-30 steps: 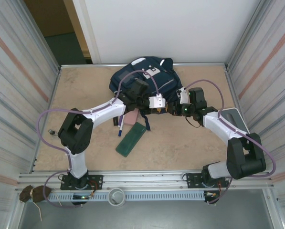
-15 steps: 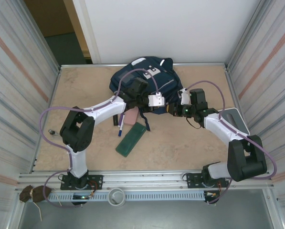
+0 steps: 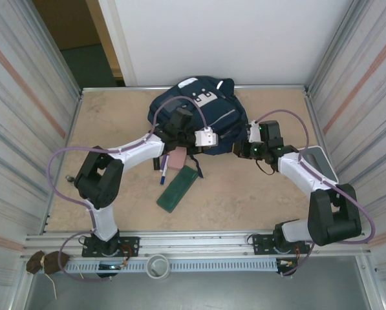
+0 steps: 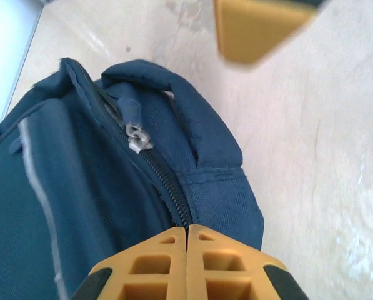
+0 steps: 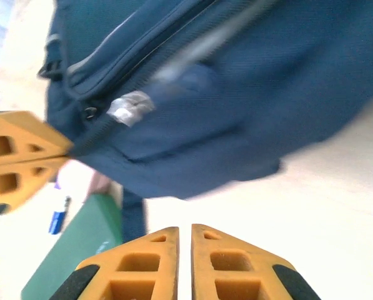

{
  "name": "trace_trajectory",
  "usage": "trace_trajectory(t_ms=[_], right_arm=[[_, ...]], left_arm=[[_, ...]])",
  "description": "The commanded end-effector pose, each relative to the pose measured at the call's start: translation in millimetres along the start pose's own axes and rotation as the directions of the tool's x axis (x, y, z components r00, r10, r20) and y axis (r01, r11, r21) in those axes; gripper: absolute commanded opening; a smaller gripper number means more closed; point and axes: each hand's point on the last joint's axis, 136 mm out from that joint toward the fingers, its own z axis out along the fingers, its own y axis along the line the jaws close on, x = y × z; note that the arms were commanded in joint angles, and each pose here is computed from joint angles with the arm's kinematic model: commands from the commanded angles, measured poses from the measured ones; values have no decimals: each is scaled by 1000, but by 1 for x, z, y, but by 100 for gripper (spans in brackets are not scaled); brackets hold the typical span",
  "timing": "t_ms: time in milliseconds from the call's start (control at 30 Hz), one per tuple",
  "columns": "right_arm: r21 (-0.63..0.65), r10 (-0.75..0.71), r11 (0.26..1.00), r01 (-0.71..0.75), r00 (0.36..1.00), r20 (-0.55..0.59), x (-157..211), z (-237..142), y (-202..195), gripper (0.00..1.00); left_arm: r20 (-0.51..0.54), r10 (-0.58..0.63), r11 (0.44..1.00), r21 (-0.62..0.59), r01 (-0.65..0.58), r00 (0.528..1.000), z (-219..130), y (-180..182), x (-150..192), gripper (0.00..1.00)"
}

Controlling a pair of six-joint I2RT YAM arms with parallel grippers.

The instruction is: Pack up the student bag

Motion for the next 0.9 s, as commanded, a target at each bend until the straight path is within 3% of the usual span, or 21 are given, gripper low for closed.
trace_trajectory(t_ms=[0,233,267,367,433,867], right_arm=[[23,-15,1000,16,999,-31,4,1,-13,0],[-112,-112,988,106,992,-50,7,7,19,0],[-108,-152,983,146,987,-47,8,8,23,3],[-80,-250,965,248,968,-19,2,11,31,25],[-83,-292,953,292,956,7,-7,15,34,32],[-160,-522,843,514,853,-12,-28,68,36,49]], left_arm=[[-35,-13,998,-68,10,999,-28,19,10,0],[13,-22,999,-33,23,1000,-27,11,-3,0],[18,-22,999,-29,23,1000,-27,10,-5,0],[39,-22,999,-25,23,999,-29,9,-9,0],[47,-22,999,-28,23,999,-30,10,-11,0],[50,-20,999,-24,22,999,-30,9,-13,0]])
